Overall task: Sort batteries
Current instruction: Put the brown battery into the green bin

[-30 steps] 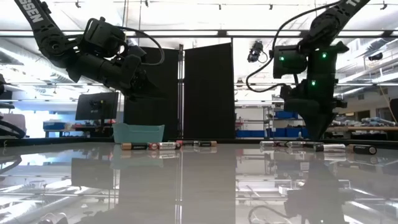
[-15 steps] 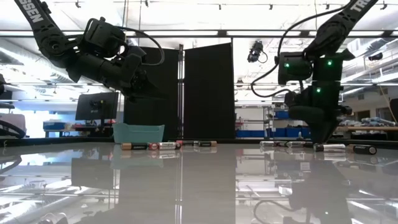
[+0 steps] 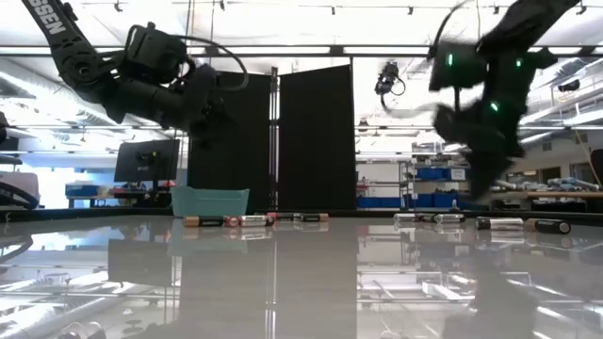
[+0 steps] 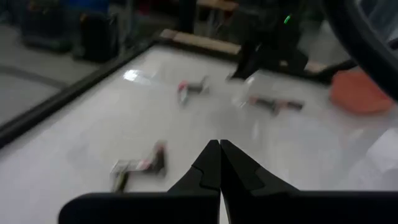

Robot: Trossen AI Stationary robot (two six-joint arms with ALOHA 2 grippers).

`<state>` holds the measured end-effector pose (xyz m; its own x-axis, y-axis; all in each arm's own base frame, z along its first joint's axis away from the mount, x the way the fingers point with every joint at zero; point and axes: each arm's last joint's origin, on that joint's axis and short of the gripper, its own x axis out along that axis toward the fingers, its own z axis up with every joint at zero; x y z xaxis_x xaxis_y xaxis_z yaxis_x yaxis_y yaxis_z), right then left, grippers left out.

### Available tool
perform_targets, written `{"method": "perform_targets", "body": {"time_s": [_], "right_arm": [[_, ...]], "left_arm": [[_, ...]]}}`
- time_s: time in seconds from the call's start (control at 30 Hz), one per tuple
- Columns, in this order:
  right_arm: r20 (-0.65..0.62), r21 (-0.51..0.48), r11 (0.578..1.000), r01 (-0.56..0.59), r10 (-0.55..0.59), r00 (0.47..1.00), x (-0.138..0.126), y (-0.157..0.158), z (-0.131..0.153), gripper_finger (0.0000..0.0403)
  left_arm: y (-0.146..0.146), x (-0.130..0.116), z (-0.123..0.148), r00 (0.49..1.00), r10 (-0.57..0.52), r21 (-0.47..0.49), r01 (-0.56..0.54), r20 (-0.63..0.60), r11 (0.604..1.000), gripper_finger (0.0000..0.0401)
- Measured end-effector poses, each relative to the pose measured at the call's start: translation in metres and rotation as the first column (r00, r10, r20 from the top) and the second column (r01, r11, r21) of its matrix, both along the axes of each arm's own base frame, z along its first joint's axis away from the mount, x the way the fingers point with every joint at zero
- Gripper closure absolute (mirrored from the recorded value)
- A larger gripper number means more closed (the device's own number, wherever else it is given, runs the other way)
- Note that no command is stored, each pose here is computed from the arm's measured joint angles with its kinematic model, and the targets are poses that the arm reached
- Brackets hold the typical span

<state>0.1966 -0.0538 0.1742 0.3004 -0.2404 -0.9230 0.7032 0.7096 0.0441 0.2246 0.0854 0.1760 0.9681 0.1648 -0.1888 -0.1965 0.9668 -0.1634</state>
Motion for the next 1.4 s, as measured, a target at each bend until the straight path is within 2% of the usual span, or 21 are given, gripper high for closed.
{"method": "perform_targets", "body": {"time_s": [0.03,0.1,0.23,0.27,0.37,0.5,0.67,0.9,1.13,1.27,1.4], "right_arm": [[0.095,-0.035,0.999,-0.035,0.038,0.995,0.006,0.002,0.005,0.0346],[0.277,-0.132,0.986,-0.098,0.132,0.952,0.02,0.007,0.015,0.0346],[0.528,-0.328,0.93,-0.164,0.325,0.785,0.042,0.019,0.031,0.0346],[0.569,-0.372,0.913,-0.166,0.366,0.737,0.047,0.022,0.036,0.0346],[0.621,-0.466,0.869,-0.168,0.456,0.638,0.058,0.029,0.043,0.0346],[0.645,-0.545,0.825,-0.146,0.524,0.556,0.066,0.035,0.049,0.0346],[0.647,-0.594,0.795,-0.126,0.564,0.513,0.071,0.038,0.052,0.0346],[0.637,-0.627,0.768,-0.128,0.601,0.483,0.072,0.043,0.054,0.0346],[0.637,-0.641,0.755,-0.137,0.623,0.453,0.073,0.05,0.056,0.0346],[0.635,-0.648,0.751,-0.128,0.626,0.453,0.073,0.053,0.057,0.0346],[0.625,-0.658,0.742,-0.128,0.633,0.456,0.073,0.054,0.057,0.0346]], "left_arm": [[-0.001,0.001,0.004,0.999,-0.018,-0.002,0.018,0.038,1.0,0.0395],[-0.003,0.003,0.011,0.992,-0.042,0.004,0.042,0.115,0.999,0.0395],[-0.008,0.006,0.026,0.966,-0.077,0.033,0.071,0.248,0.997,0.0392],[-0.009,0.007,0.029,0.961,-0.085,0.039,0.077,0.263,0.996,0.0389],[-0.014,0.014,0.04,0.947,-0.115,0.061,0.101,0.301,0.993,0.0374],[-0.022,0.023,0.054,0.927,-0.164,0.106,0.136,0.338,0.985,0.0345],[-0.03,0.042,0.065,0.913,-0.216,0.138,0.179,0.345,0.974,0.0306],[-0.027,0.079,0.058,0.922,-0.231,0.122,0.202,0.312,0.972,0.027],[-0.024,0.113,0.049,0.9,-0.312,0.096,0.296,0.304,0.95,0.0259],[-0.028,0.121,0.052,0.856,-0.361,0.128,0.338,0.369,0.932,0.0258],[-0.029,0.121,0.053,0.843,-0.377,0.14,0.351,0.384,0.926,0.0258]]}}
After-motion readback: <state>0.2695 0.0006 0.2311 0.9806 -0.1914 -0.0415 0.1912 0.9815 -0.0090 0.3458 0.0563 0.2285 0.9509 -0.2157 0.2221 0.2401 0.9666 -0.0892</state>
